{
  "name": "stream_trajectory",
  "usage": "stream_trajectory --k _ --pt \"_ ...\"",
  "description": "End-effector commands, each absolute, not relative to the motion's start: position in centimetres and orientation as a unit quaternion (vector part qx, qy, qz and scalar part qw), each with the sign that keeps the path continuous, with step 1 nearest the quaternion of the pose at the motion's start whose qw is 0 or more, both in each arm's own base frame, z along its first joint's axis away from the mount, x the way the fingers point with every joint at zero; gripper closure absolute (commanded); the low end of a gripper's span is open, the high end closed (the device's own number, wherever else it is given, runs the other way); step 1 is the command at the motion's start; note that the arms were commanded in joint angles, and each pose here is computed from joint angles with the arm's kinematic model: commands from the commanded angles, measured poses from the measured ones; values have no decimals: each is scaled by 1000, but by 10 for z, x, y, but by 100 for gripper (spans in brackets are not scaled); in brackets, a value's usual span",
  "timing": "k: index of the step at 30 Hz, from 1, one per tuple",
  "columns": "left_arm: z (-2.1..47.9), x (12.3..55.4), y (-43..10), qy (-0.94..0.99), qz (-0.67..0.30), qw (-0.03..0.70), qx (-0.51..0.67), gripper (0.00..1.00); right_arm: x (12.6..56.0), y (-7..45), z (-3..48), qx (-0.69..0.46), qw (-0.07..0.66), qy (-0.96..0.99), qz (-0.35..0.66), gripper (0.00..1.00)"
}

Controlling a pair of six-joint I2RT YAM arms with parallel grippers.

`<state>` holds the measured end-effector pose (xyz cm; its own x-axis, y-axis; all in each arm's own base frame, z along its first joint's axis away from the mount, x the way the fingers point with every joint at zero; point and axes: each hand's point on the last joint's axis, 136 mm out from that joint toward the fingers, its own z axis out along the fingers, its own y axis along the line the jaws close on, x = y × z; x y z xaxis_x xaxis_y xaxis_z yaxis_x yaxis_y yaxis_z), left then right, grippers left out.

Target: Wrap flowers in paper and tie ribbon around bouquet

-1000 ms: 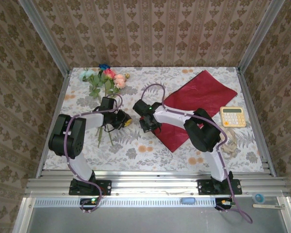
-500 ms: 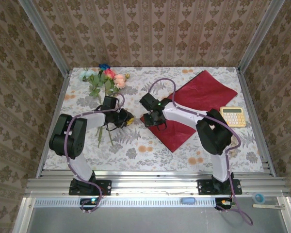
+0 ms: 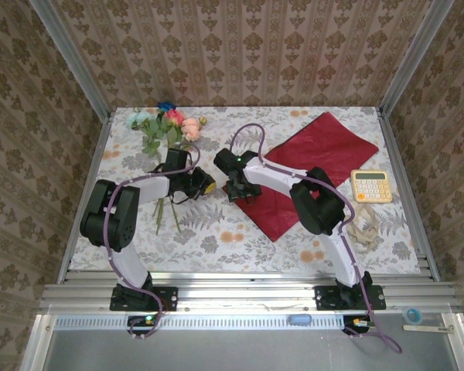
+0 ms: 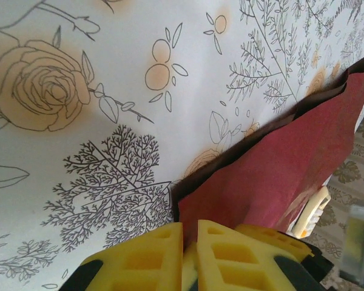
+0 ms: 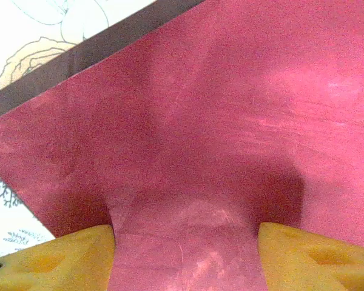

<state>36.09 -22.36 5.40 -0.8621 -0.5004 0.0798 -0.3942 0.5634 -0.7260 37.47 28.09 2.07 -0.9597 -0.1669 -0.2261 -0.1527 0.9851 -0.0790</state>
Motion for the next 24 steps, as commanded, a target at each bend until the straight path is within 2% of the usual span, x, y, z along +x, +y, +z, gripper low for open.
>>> stream_trajectory --k 1,5,12,16,24 --pt "57 354 -222 880 -394 66 -257 87 364 265 -2 -77 77 992 -63 46" --pt "56 348 -219 881 -393 65 -257 87 363 264 -1 -76 79 993 -52 60" --pt "54 343 -217 883 -390 60 -253 87 366 272 12 -69 89 994 1 75" --pt "54 343 -217 884 -390 61 -252 87 367 274 15 -64 87 994 26 87" --pt "58 343 -221 882 -396 62 -247 87 369 278 27 -64 99 992 51 100"
